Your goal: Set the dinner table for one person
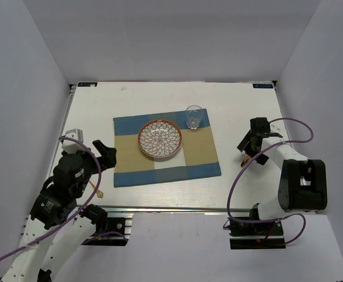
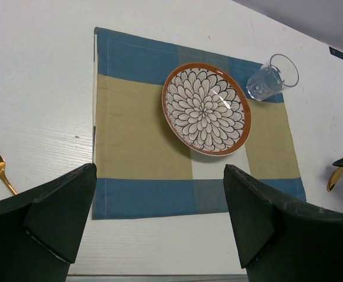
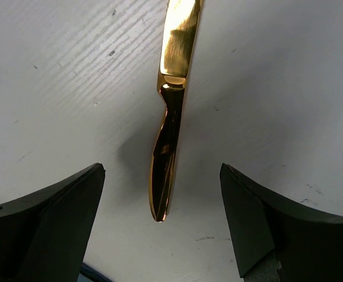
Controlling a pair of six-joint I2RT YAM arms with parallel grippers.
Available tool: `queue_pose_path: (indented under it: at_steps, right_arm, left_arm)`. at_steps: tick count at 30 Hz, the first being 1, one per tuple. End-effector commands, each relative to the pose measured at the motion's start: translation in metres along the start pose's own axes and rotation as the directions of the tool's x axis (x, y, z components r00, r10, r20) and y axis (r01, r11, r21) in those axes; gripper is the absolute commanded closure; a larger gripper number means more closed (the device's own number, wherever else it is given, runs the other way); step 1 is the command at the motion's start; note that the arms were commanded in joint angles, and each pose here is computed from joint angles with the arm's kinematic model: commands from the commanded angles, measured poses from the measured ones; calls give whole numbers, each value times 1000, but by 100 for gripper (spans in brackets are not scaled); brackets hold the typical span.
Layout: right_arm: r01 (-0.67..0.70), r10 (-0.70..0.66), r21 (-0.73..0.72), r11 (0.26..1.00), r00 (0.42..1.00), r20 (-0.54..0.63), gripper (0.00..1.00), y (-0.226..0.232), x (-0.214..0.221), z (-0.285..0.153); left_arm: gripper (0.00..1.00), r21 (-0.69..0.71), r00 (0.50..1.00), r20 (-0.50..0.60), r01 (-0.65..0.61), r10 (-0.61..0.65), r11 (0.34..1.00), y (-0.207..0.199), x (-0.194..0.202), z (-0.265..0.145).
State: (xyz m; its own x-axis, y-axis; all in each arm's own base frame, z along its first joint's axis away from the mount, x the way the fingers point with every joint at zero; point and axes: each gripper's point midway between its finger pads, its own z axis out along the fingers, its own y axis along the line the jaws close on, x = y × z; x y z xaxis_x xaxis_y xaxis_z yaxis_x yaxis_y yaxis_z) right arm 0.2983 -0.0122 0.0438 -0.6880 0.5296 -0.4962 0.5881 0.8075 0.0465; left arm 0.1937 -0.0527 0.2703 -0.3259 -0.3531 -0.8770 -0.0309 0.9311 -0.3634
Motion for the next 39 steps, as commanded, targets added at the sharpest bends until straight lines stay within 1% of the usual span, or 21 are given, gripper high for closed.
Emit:
queue_pose_path:
  at_steps: [1,4,6,9,13,16,19,22,23,25,26,29,32,33,35,36,39]
  right_arm:
    - [-102,102,-46,994,995,-11,16,13,3,13]
    - [-113,112,-19,993,993,-36,17,11,10,22]
    - [-107,107,3,994,993,-59,20,11,11,28]
    - [-84,90,64,994,991,-101,22,6,16,30]
    - [-75,83,65,995,988,-127,28,2,27,34]
    - [-69,79,72,995,986,-150,43,-2,36,35]
    - [-57,70,71,996,979,-189,67,-3,46,38]
    - [-58,65,39,998,972,-225,79,-1,59,43]
    - [-51,58,37,998,970,-237,86,-1,64,44]
    - [-46,49,19,999,966,-252,97,-2,73,47]
    - [-44,46,15,999,965,-257,99,-2,75,47]
    - [-34,45,49,998,969,-244,100,-12,78,48]
    - [-18,22,28,999,983,-180,100,-15,69,40]
    - [-18,16,-12,1000,991,-134,100,-9,59,31]
    - [35,-41,-79,996,996,-82,100,-5,52,24]
    - [70,-75,-126,990,997,-31,100,0,42,14]
    - [135,-135,-190,972,991,11,100,11,32,-1]
  left_arm:
    - [2,29,1000,6,-8,8,1000,-5,-3,-2]
    - [2,38,1000,10,-11,11,999,-6,-3,-3]
    - [2,41,1000,5,-14,14,999,-7,-2,-2]
    - [2,43,1000,7,-13,13,999,-7,-3,-3]
    - [2,42,1000,14,-8,7,999,-6,-4,-4]
    - [2,42,1000,17,-8,8,999,-6,-5,-4]
    - [2,36,1000,13,-9,9,999,-5,-4,-3]
    - [2,34,1000,18,-5,4,999,-4,-4,-5]
    - [2,36,1000,24,-1,0,999,-4,-6,-6]
    - [2,31,1000,22,-2,2,1000,-3,-5,-5]
    - [2,32,1000,24,-1,1,999,-3,-5,-5]
    - [2,33,1000,17,-2,1,999,-5,-4,-4]
    - [2,31,1000,9,-5,5,1000,-5,-3,-3]
    - [2,31,1000,9,-8,8,1000,-5,-3,-3]
    - [2,32,1000,8,-8,8,999,-5,-3,-3]
    - [2,34,1000,9,-8,7,999,-5,-3,-2]
    - [2,38,1000,10,-8,8,999,-6,-3,-3]
